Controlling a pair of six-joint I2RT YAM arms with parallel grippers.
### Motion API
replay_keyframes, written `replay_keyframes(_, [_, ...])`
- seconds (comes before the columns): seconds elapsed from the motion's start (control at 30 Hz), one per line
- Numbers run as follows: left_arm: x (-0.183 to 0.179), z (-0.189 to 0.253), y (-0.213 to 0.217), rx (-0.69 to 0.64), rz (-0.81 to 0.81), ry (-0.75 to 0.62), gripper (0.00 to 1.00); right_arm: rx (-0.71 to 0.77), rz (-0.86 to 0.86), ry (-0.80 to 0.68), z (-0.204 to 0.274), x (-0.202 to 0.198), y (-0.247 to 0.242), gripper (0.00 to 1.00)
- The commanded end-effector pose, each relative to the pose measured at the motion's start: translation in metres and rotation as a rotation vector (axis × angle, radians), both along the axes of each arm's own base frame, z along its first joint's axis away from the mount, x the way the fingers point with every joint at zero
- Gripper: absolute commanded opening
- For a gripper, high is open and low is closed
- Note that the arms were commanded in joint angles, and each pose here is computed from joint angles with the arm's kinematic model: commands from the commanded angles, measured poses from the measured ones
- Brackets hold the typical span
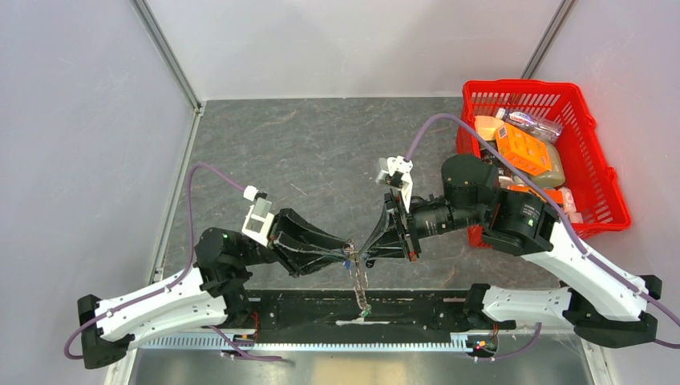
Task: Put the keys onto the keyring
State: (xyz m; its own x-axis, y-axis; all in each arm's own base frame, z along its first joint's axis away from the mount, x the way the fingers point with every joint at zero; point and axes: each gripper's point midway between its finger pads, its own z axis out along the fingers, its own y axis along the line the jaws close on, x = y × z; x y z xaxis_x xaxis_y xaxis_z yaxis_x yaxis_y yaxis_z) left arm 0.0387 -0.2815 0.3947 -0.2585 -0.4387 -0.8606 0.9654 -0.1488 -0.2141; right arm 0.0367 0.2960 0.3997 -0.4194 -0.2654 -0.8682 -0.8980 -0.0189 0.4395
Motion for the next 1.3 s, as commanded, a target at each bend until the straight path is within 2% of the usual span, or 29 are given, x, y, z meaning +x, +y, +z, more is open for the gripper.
replay_keyframes(0.0, [-0.009,0.014,0.004,-0.048,-0.044,-0.014,0.32,0.073,0.006,-0.049,0.017,0.0,0.003,0.0])
replay_keyframes(0.1, [-0.013,0.014,0.004,-0.044,-0.064,-0.024,0.12,0.068,-0.002,-0.049,0.014,0.001,0.003,0.0])
replay_keyframes(0.17, [-0.014,0.014,0.004,-0.043,-0.074,-0.027,0.02,0.063,-0.003,-0.049,0.012,0.001,0.002,0.0])
replay_keyframes(0.5, [-0.017,0.015,0.009,-0.046,-0.074,-0.032,0.02,0.029,-0.047,-0.05,-0.005,0.007,-0.002,0.0])
replay_keyframes(1.07, [-0.006,0.028,0.025,-0.081,0.03,-0.015,0.02,-0.014,-0.11,-0.019,-0.04,0.007,-0.017,0.0])
replay_keyframes(1.27, [0.001,0.037,0.031,-0.126,0.073,0.02,0.02,0.018,-0.147,-0.006,-0.032,0.013,-0.013,0.0])
